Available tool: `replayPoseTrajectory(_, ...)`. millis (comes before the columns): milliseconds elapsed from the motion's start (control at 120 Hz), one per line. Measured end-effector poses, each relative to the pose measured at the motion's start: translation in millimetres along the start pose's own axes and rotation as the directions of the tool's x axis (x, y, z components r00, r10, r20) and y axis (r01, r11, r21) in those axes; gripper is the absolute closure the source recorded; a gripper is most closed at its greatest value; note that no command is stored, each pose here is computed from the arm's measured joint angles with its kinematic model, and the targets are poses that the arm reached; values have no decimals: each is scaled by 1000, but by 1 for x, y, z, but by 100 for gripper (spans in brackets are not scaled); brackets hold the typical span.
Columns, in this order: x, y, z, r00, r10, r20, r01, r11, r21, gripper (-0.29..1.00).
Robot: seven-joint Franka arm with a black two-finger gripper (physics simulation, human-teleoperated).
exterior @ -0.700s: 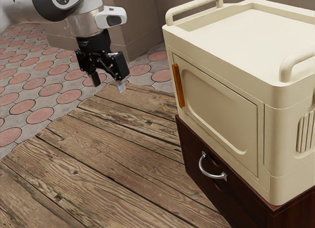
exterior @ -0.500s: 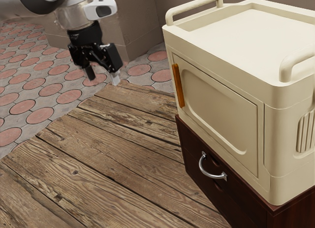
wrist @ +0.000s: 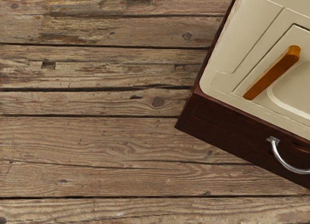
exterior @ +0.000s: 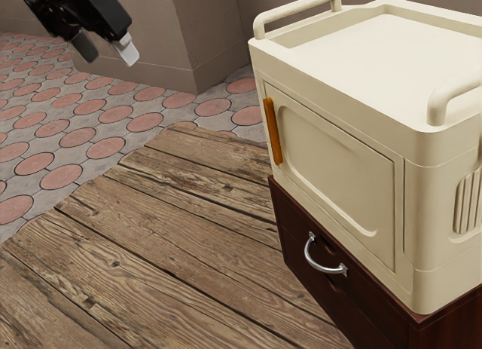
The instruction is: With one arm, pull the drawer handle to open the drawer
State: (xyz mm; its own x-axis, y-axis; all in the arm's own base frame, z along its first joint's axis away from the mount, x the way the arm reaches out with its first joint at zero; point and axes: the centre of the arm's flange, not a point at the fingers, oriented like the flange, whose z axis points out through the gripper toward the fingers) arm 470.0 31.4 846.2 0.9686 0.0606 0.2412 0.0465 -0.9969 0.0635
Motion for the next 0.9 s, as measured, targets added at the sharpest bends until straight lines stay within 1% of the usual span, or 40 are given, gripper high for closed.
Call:
replayPoseTrajectory(50,12,-16,27,998,-40,52,40,999,11,0)
replayPoseTrajectory(83,10,-25,42,995,-61,82,61,998,10,0)
replayPoseTrajectory(167,-12,-43,88,985,-101,140,102,995,-2,0)
replayPoseTrajectory(225,-32,-36,141,979,-91,185,95,995,-9,0)
replayPoseTrajectory(283,-52,-31,169,981,-87,176,91,996,-14,0)
replayPoseTrajectory(375,-85,-18,176,988,-88,124,91,996,-19,0)
replayPoseTrajectory(433,-105,8,175,991,-88,101,89,996,-12,0)
replayPoseTrajectory(500,-129,56,167,992,-100,78,101,995,-17,0)
replayPoseTrajectory(575,-146,92,163,980,-182,83,187,981,-57,0)
replayPoseTrajectory(642,-163,107,166,951,-288,115,299,950,-94,0)
replayPoseTrajectory(692,-177,110,170,918,-370,144,386,916,-108,0)
replayPoseTrajectory(783,-193,112,178,843,-502,195,528,841,-117,0)
replayPoseTrajectory(900,-191,111,183,729,-644,233,677,728,-107,0)
